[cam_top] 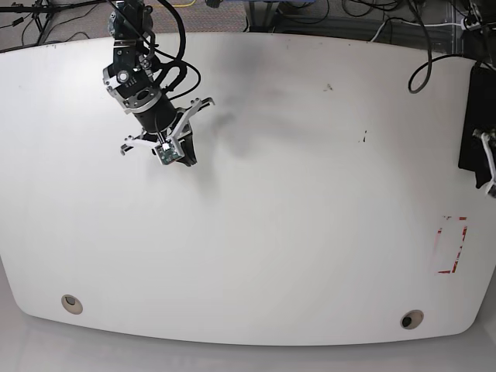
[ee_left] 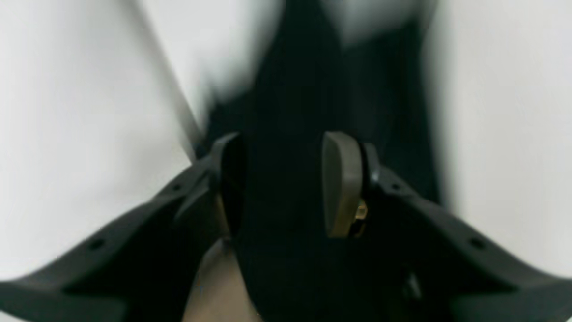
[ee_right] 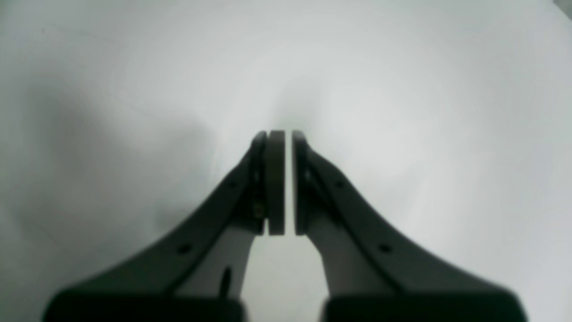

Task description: Fold the T-shirt properly

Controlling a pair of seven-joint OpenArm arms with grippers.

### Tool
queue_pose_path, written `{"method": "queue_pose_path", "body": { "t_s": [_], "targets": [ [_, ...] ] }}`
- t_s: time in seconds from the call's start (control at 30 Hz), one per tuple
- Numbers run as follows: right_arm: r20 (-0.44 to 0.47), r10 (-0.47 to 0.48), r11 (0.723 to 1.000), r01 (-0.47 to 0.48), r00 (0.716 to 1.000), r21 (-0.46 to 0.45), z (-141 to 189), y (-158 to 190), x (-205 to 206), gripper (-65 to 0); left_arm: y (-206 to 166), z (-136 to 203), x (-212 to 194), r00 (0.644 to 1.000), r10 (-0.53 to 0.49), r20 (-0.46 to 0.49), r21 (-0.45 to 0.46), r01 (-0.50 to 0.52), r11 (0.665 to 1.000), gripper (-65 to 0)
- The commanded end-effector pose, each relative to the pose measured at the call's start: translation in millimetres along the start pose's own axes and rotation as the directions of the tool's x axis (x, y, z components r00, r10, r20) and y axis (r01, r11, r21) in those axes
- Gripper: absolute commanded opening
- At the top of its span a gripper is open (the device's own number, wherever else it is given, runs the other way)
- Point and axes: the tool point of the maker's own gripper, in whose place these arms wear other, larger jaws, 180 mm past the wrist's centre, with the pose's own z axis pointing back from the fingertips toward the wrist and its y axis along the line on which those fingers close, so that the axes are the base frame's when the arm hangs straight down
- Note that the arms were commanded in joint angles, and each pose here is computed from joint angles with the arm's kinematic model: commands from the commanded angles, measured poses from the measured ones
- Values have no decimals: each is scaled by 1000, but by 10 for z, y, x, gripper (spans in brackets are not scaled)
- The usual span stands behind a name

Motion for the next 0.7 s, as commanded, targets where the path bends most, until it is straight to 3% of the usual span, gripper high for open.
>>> {"method": "queue_pose_path", "body": {
  "t_s": [0.0, 0.13, 0.23, 0.4, 0.53, 0.67],
  "targets": [
    [55, 8, 999, -5, 998, -47, 46, -189, 146, -628, -4, 84, 289, 997, 8, 83, 48, -12, 999, -389],
    [80, 6, 995, 2, 997, -96, 49, -373, 60, -628, -349, 140, 848, 955, 79, 287, 69, -103, 992, -389],
    [121, -3, 992, 19, 993, -126, 65, -487, -17, -628, -641, 192, 1024, 909, 129, 395, 45, -160, 986, -389],
    [152, -47, 984, 71, 987, -161, 153, -609, -291, -625, -1041, 427, 1223, 786, 233, 572, -18, -272, 962, -389],
    [123, -74, 980, 95, 990, -173, 311, -582, -552, -626, -1311, 670, 1193, 712, 288, 641, -63, -325, 943, -389],
    [69, -99, 979, 110, 993, -174, 503, -488, -829, -628, -1648, 849, 1023, 706, 338, 623, -106, -352, 930, -389]
  ]
}}
